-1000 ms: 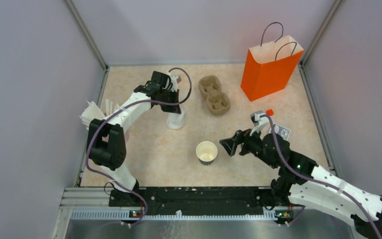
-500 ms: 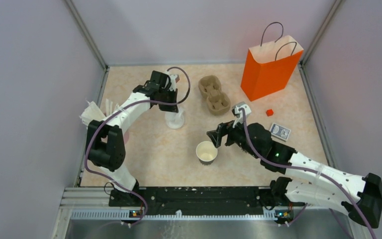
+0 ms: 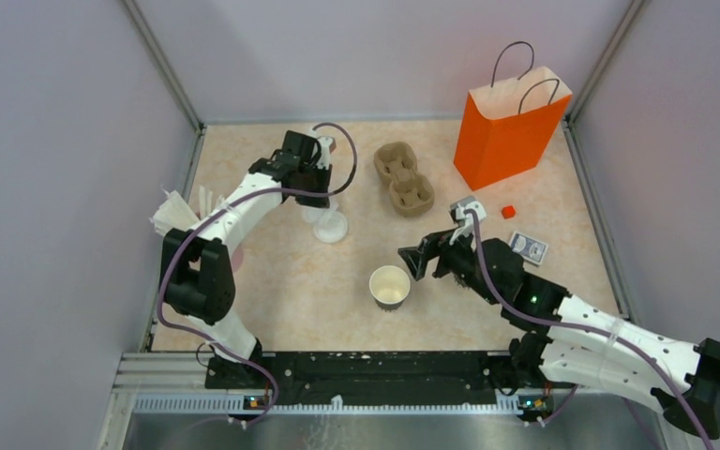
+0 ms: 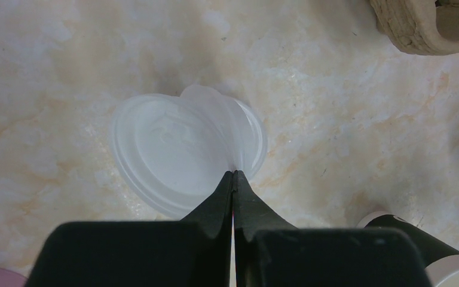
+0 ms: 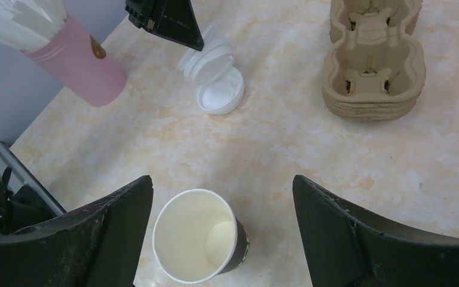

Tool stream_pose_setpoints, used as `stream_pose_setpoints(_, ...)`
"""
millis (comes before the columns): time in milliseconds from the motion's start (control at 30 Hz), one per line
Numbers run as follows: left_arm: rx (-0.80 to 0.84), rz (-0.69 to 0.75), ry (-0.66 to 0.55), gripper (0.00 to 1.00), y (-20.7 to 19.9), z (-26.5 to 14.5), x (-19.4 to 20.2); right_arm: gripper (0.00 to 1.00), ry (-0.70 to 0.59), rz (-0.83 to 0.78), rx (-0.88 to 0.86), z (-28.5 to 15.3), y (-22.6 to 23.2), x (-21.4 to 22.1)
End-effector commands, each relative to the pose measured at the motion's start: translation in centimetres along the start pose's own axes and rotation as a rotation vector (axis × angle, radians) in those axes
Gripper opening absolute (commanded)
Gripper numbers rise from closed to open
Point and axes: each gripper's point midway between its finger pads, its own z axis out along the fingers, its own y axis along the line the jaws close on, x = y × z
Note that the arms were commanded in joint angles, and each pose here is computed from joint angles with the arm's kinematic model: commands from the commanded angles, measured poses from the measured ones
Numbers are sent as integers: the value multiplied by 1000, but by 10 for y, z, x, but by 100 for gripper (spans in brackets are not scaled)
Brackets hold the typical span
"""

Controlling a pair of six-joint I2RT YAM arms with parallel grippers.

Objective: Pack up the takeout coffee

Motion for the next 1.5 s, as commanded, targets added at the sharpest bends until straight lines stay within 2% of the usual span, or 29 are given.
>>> stream_pose_setpoints(0, -13, 35, -55, 0, -4, -20, -16, 85, -37, 13, 5, -4, 0, -8)
stream_pose_setpoints(200, -43, 62, -15, 0, -11, -13, -3, 84, -27, 17, 18, -8, -4, -7)
stream_pose_setpoints(467, 72, 52, 33, 0, -30, 4, 17, 84, -24, 28, 26, -13, -5, -9)
stream_pose_setpoints(767, 94, 47, 79, 0, -30, 18, 30, 84, -20, 31, 27, -15, -6, -8)
stream_pose_setpoints(1267, 80, 61, 81, 0, -28, 22, 21, 83, -16, 31, 30, -15, -7, -7)
stream_pose_setpoints(1467, 70, 71, 95, 5, -25, 24, 24, 83, -17, 29, 31, -15, -7, -7)
